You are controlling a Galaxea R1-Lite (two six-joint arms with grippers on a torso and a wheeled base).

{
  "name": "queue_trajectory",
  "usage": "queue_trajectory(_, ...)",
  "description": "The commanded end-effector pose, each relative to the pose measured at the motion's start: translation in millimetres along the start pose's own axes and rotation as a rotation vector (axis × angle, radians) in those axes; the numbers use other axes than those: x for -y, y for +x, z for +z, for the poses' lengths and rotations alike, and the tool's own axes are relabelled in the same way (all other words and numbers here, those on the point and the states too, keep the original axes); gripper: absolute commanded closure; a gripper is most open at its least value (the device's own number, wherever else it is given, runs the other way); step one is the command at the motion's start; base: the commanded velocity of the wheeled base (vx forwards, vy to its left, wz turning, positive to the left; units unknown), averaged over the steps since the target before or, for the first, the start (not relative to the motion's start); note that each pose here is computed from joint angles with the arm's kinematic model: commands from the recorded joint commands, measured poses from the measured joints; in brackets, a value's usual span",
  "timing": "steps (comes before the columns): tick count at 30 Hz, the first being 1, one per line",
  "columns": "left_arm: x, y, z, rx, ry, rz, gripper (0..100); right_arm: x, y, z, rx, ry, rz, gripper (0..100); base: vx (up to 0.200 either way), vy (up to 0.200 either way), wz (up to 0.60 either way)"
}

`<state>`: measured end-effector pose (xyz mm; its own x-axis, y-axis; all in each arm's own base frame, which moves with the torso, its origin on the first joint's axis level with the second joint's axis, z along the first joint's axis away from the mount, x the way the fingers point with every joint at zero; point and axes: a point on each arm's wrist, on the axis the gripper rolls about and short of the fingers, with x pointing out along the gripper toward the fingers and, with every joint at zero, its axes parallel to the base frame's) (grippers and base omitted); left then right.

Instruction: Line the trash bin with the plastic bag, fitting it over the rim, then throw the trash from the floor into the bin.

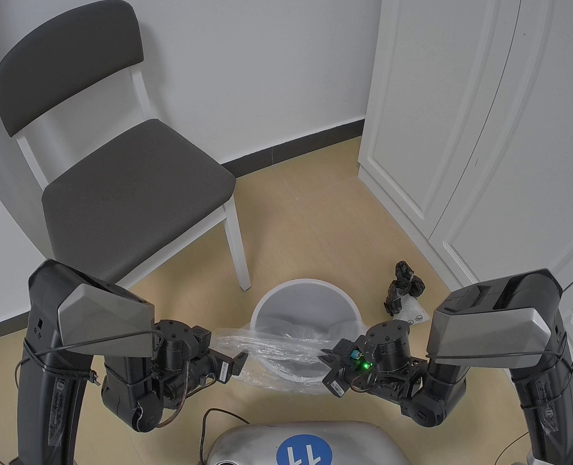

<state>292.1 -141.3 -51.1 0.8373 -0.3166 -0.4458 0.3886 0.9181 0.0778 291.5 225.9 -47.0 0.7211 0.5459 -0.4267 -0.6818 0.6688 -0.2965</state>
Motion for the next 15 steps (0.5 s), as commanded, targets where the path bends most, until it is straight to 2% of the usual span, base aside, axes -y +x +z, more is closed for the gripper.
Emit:
queue_trajectory(1,-3,2,-2,-0.003,-0.004,0.01,0,11,-1,6,0.023,0.011,-0.029,100,0.0,0.0,0.0)
queue_trajectory(6,-7,6,-2,0.002,-0.011,0.022,0,29,8,15,0.09,0.032,-0.098,100,0.0,0.0,0.0)
queue_trajectory(10,-10,11,0,0.019,-0.018,0.033,0,30,25,24,0.141,0.079,-0.155,100,0.0,0.0,0.0)
queue_trajectory(12,-11,12,1,0.024,-0.028,0.033,0,33,39,28,0.156,0.112,-0.257,100,0.0,0.0,0.0)
queue_trajectory(15,-12,10,1,0.022,-0.032,0.033,0,40,54,34,0.191,0.131,-0.34,100,0.0,0.0,0.0)
